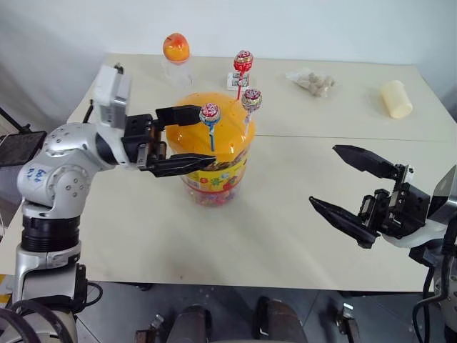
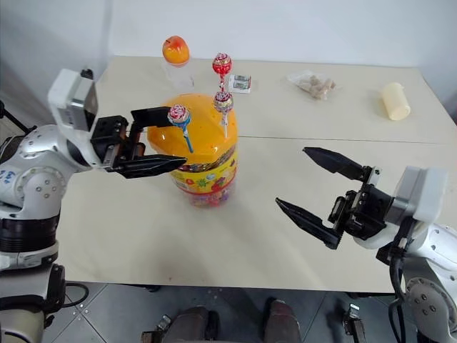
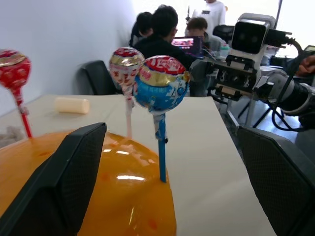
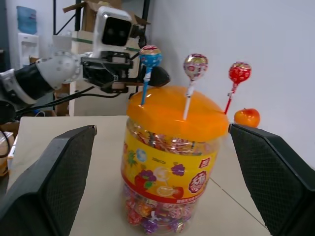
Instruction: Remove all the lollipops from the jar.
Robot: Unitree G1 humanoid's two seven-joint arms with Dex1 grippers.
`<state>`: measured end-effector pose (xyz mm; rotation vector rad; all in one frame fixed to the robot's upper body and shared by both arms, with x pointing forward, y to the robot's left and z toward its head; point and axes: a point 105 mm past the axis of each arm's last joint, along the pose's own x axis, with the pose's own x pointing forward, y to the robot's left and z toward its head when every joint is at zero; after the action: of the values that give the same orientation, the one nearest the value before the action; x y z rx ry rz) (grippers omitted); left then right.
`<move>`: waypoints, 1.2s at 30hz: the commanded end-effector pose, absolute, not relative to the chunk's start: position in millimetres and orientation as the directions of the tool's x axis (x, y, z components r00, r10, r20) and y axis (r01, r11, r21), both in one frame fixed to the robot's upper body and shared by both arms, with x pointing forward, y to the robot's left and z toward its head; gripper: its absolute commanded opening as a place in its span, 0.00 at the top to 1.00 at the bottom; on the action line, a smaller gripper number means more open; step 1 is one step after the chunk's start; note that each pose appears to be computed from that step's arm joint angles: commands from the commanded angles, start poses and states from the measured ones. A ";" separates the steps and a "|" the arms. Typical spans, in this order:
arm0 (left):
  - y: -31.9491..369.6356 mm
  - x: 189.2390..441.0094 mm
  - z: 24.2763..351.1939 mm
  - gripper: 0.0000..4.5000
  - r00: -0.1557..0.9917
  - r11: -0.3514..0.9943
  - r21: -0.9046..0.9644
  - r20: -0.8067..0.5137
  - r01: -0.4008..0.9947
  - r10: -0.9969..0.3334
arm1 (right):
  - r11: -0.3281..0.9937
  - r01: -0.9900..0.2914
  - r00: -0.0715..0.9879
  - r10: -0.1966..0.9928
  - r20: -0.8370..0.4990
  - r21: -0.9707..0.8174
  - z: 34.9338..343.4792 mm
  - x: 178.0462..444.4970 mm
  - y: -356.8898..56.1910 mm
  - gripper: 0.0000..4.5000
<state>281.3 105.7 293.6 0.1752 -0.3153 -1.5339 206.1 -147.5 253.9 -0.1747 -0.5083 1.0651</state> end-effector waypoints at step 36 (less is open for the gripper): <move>306.2 299.7 195.7 1.00 0.775 0.803 0.013 -0.274 0.596 -0.570 | -0.062 -0.872 -0.071 0.997 0.000 -0.486 222.4 206.2 -114.8 0.00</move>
<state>304.2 298.9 195.9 0.0276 0.2267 -0.6736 209.7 -116.9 224.3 -0.3625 -0.4076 1.5509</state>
